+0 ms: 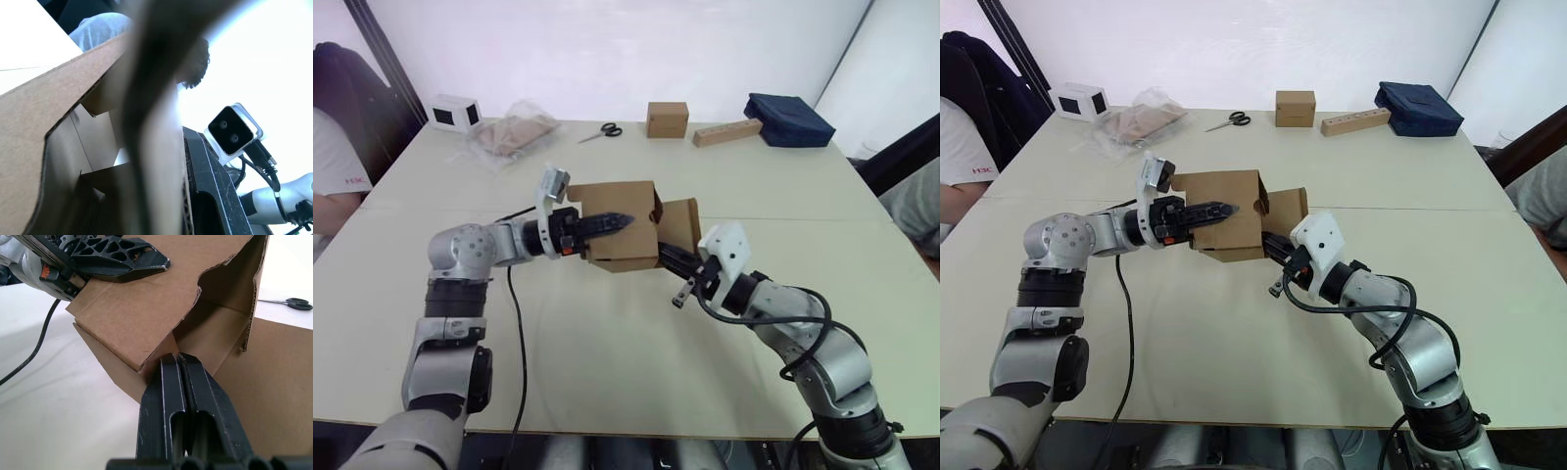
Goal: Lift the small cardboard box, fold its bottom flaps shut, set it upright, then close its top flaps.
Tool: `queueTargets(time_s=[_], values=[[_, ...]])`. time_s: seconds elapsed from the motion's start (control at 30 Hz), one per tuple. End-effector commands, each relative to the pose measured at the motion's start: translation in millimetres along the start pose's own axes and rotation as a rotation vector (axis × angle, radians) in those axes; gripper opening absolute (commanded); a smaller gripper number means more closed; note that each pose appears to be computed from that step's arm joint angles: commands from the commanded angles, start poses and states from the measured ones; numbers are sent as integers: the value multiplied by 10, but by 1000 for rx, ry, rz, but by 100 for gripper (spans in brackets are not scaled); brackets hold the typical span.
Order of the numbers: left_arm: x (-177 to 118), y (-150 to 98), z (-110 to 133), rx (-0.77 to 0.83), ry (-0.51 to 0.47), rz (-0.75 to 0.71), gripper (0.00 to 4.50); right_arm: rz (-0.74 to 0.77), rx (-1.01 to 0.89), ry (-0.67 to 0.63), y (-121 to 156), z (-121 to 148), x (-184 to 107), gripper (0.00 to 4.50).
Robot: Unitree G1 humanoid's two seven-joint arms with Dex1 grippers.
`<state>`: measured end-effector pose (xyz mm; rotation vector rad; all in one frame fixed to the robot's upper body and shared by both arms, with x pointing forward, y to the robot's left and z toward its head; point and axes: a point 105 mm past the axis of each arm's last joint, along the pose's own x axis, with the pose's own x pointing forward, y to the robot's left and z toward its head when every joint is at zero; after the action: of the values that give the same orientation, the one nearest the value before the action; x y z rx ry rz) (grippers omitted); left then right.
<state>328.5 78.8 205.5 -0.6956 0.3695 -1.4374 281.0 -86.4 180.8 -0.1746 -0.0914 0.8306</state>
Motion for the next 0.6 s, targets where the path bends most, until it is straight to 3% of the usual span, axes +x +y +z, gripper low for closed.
queueTargets(time_s=[0.03, 0.23, 0.33, 0.47, 0.6], values=[[1, -140, 93, 49, -20, -45, 1, -81, -9, -79, -151, 257, -262, 0], [-9, -196, 87, 51, -5, -68, 1, -189, 226, -152, -334, 270, -579, 0], [8, -240, 94, 51, 1, -88, 0, -273, 337, -192, -544, 233, -702, 69], [37, -284, 103, 56, 8, -108, 0, -337, 443, -213, -730, 112, -723, 235], [56, -307, 113, 58, 9, -118, 0, -349, 492, -166, -784, -54, -641, 366]])
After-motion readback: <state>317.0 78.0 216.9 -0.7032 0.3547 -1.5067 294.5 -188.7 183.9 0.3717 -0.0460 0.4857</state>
